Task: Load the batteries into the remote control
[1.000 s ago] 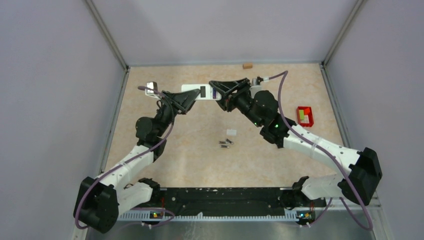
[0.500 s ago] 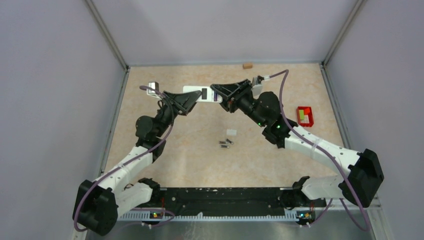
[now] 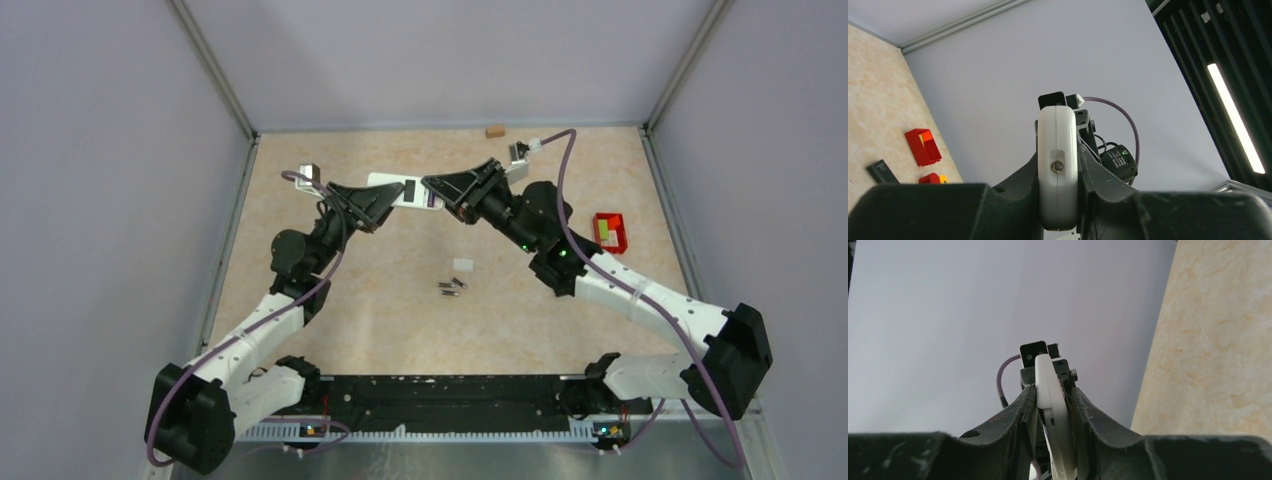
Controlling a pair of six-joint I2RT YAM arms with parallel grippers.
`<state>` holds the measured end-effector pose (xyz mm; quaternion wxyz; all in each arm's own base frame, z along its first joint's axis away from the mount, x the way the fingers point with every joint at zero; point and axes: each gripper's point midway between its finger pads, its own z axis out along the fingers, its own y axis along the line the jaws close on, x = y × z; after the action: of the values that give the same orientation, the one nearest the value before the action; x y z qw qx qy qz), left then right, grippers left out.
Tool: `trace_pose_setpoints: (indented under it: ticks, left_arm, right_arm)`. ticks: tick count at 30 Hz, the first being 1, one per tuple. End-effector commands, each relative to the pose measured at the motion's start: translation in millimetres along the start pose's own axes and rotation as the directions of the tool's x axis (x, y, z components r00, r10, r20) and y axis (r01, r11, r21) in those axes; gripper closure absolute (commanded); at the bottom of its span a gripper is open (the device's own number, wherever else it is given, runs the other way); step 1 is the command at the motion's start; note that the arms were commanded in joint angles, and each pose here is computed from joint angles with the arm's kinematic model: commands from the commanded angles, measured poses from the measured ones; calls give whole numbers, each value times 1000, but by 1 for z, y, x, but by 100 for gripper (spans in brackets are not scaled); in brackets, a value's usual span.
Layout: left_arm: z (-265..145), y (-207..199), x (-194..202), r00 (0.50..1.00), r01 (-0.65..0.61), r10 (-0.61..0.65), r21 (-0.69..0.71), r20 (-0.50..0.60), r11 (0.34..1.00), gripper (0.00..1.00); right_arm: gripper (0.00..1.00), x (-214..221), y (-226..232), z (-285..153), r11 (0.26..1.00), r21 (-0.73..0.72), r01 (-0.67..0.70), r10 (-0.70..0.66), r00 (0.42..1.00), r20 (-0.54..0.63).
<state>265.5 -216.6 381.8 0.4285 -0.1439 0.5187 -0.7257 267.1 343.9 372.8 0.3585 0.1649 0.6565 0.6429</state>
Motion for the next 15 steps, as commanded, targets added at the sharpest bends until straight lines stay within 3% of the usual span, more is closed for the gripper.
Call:
trace_pose_setpoints:
  ticks: [1,7,12,15]
  left_arm:
    - [3,-89,-18,998,23,-37,277,46,960,100]
    - [5,-88,-10,990,141,-136,254,-38,957,100]
    - [5,-73,-9,998,63,-62,190,-10,980,100]
    - [2,-60,-9,1000,-3,2,135,12,991,100]
  right_arm:
    - [71,24,-39,-4,981,92,168,-157,980,-120]
    - [49,15,-29,2,961,65,270,-263,960,-96]
    - [37,4,-7,2,969,17,245,-243,968,-69]
    - [26,-1,4,-2,975,-26,220,-221,974,-54]
